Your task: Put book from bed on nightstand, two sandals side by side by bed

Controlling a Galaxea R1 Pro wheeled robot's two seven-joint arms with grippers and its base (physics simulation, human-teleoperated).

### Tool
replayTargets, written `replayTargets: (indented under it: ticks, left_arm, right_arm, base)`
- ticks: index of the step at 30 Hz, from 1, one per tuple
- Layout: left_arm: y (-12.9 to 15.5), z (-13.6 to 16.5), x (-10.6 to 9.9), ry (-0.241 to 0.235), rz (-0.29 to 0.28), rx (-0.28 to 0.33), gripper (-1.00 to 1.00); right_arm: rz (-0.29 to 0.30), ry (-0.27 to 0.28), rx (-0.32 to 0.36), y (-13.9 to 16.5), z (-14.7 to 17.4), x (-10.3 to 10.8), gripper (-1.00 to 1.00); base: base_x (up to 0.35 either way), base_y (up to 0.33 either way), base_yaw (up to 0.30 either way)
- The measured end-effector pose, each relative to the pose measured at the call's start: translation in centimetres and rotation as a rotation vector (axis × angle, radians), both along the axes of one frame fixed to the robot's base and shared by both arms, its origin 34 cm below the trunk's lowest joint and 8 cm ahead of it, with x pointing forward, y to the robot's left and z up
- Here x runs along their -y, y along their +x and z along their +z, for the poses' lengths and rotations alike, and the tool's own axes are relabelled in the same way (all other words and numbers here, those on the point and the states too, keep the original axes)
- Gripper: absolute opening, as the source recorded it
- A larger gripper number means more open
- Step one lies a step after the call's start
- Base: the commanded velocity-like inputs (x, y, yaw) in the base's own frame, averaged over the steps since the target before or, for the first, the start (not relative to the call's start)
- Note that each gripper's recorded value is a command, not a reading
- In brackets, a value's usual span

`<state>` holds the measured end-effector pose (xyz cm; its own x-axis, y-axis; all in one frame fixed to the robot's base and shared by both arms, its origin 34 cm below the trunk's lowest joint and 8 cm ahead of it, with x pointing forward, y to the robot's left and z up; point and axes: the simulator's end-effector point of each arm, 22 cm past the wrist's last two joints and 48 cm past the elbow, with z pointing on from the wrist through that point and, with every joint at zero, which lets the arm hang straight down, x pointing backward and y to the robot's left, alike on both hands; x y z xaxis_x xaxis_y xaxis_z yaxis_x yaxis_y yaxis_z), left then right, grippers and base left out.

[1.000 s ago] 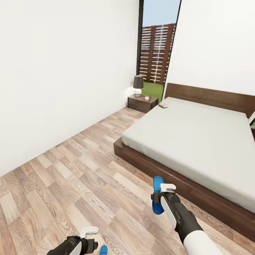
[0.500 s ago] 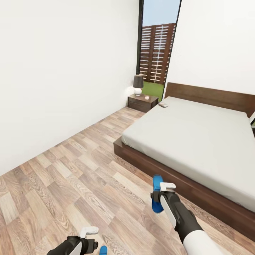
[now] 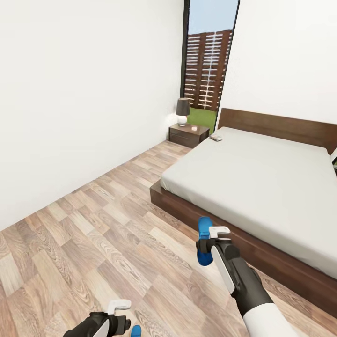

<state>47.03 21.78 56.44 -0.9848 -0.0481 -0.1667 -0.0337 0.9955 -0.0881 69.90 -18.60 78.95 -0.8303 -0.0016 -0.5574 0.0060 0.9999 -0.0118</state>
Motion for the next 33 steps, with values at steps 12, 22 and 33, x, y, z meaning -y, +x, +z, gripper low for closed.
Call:
replayTargets:
  ticks: [12, 22, 33]
  left_arm:
    - [0.2, -1.5, 0.2, -0.003, -0.002, -0.002, 1.0]
    - [0.3, -2.9, 0.2, -0.005, -0.002, -0.001, 1.0]
    - [-0.1, -4.9, 0.3, -0.005, -0.002, -0.014, 1.0]
  right_arm:
    - [0.007, -0.001, -0.009, 0.1, -1.2, -0.1, -1.0]
    - [0.005, 0.007, -0.011, 0.1, -2.7, -0.2, -1.0]
    - [0.008, 0.013, -0.026, 0.0, -5.0, -0.4, -1.0]
  base:
    - [0.0, 0.0, 0.0]
    - [0.0, 0.0, 0.0]
    - [0.0, 0.0, 0.0]
